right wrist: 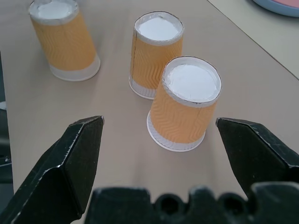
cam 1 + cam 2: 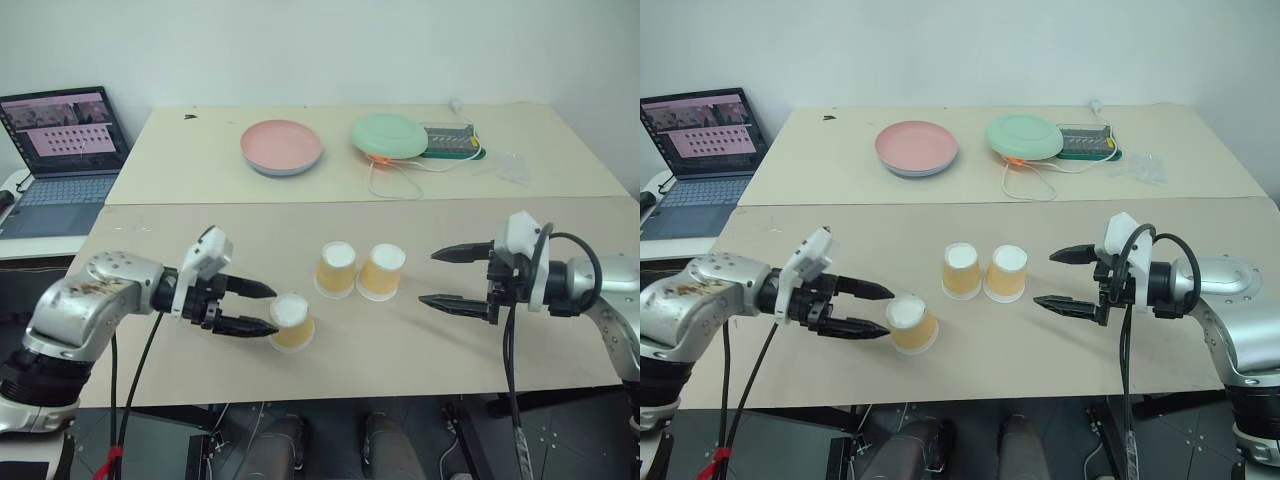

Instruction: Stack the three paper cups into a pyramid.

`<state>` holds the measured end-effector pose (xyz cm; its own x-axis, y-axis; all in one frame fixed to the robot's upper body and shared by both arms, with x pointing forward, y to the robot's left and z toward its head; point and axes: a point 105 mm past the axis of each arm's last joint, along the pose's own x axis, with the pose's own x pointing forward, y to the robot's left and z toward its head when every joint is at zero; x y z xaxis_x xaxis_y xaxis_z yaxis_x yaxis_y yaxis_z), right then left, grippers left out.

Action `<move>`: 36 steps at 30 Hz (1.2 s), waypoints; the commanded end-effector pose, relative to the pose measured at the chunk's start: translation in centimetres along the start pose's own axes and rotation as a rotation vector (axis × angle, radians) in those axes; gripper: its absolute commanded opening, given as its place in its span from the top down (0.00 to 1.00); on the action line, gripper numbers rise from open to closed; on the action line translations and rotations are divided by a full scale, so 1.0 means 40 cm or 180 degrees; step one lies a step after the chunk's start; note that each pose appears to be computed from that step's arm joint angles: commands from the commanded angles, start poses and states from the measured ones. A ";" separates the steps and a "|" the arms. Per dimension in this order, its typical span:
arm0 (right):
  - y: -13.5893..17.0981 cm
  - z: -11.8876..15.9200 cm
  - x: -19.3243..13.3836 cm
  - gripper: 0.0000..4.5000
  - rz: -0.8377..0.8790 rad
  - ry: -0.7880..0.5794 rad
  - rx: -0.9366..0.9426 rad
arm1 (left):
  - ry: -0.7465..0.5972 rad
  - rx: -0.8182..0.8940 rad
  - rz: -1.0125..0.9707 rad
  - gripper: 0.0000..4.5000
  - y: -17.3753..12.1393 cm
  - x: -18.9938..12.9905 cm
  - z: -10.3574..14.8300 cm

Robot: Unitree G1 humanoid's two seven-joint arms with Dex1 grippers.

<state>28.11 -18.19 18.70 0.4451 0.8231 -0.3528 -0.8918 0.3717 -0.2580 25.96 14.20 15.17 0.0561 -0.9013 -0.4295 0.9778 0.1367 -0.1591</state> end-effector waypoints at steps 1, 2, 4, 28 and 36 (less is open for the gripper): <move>-0.005 0.037 -0.015 0.00 -0.0067 -0.0113 -0.0127 | -0.0014 0.0191 -0.0008 0.15 0.004 0.006 0.016; -0.005 0.037 -0.015 0.00 -0.0069 -0.0113 -0.0127 | -0.0012 0.0198 -0.0003 0.15 0.007 0.008 0.015; -0.004 0.037 -0.016 0.00 -0.0077 -0.0113 -0.0128 | -0.0010 0.0226 0.0020 0.15 0.015 0.014 0.015; -0.009 0.038 -0.020 0.00 -0.0191 -0.0161 -0.0103 | -0.0093 0.0734 0.0177 0.15 0.038 0.074 0.036; -0.014 0.036 -0.023 0.00 -0.0221 -0.0135 -0.0115 | -0.0188 0.0776 0.0156 0.15 0.031 0.079 0.052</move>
<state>28.21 -18.14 19.23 0.4780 0.8201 -0.3145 -0.8738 0.4076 -0.2652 27.83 11.11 14.08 0.1075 -0.9092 -0.4023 0.9941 0.1049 0.0287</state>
